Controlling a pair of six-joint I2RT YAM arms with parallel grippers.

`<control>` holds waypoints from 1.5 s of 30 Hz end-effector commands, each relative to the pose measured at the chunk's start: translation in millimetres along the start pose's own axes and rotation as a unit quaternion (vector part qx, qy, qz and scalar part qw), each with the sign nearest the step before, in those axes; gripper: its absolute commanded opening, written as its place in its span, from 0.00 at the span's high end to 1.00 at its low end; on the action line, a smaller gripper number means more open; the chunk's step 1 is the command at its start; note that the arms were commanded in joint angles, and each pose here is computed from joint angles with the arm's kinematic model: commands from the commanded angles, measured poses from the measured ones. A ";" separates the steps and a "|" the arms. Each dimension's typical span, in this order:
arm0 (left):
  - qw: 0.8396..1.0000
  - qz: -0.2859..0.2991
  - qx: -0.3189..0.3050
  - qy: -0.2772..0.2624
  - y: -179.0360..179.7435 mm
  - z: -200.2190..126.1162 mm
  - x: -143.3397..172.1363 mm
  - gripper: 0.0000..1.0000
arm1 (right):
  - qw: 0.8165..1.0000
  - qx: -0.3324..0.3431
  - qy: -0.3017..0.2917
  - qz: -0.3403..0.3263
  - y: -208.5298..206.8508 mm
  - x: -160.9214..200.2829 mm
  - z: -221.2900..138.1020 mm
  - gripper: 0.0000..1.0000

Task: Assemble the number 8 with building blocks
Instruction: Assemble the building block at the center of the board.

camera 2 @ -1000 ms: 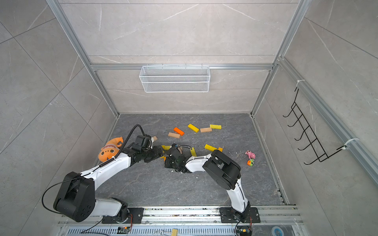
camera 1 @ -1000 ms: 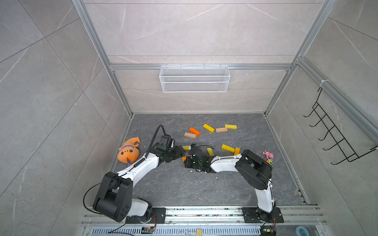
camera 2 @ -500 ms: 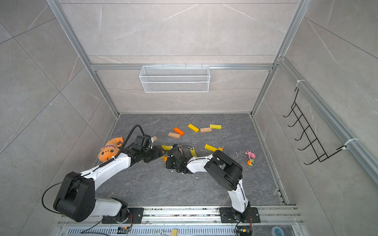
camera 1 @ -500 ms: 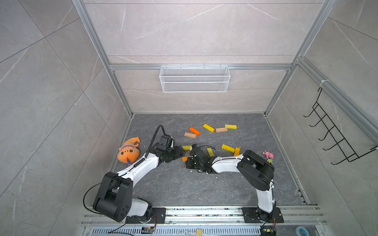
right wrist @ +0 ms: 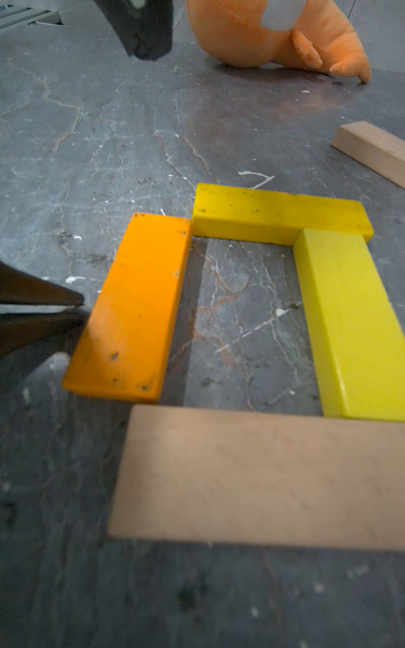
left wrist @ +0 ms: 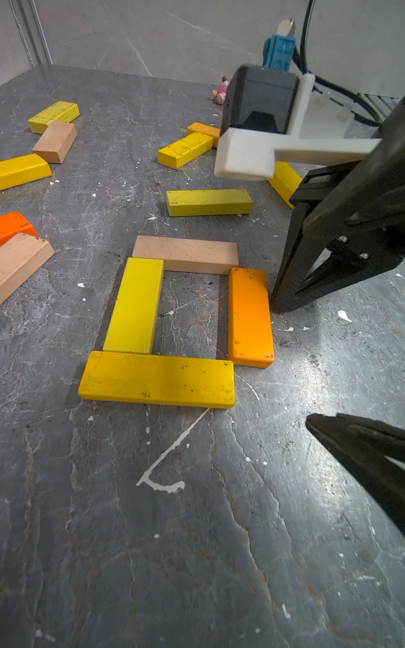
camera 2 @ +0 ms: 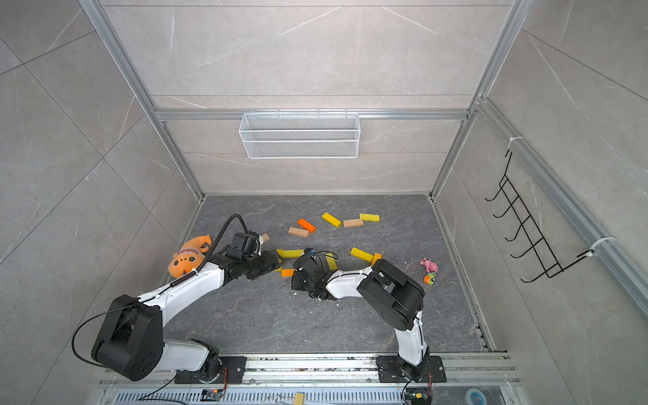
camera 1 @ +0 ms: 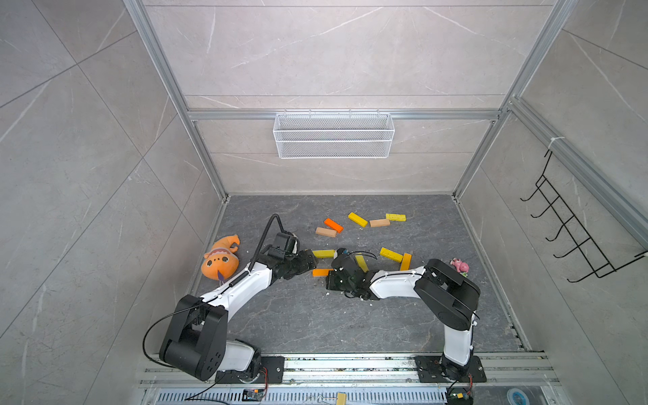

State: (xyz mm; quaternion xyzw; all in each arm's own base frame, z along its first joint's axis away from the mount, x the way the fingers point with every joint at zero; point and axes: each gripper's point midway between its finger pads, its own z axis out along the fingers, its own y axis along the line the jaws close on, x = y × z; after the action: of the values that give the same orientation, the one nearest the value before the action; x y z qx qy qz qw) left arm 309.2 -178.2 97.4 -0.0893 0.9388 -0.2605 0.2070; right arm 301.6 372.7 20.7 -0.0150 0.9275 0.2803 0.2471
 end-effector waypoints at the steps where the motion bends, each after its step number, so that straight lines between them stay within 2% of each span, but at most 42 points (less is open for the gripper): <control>1: 1.000 0.011 0.012 -0.005 -4.3 -5.4 -1.7 0.18 | 0.999 0.034 0.007 0.004 -19.7 5.1 -3.3 0.89; 21: 1.000 0.012 0.012 -0.004 -4.6 -3.4 -2.3 0.18 | 1.000 -0.007 0.020 -0.011 4.6 0.6 6.8 0.89; 36: 1.000 0.012 0.013 -0.003 -5.9 -2.4 -3.7 0.18 | 1.000 0.020 0.011 -0.010 -3.2 -5.1 9.8 0.89; 45: 1.000 0.013 0.014 -0.002 -6.5 -1.5 -3.8 0.18 | 1.000 -0.009 0.020 -0.012 10.2 -4.8 13.7 0.89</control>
State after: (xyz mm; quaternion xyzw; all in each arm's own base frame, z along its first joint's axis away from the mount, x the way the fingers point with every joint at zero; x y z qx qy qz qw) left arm 308.8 -178.8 97.1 -0.0887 0.9388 -0.2619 0.2054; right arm 308.2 381.9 21.7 -0.0236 0.9295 0.2822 0.2362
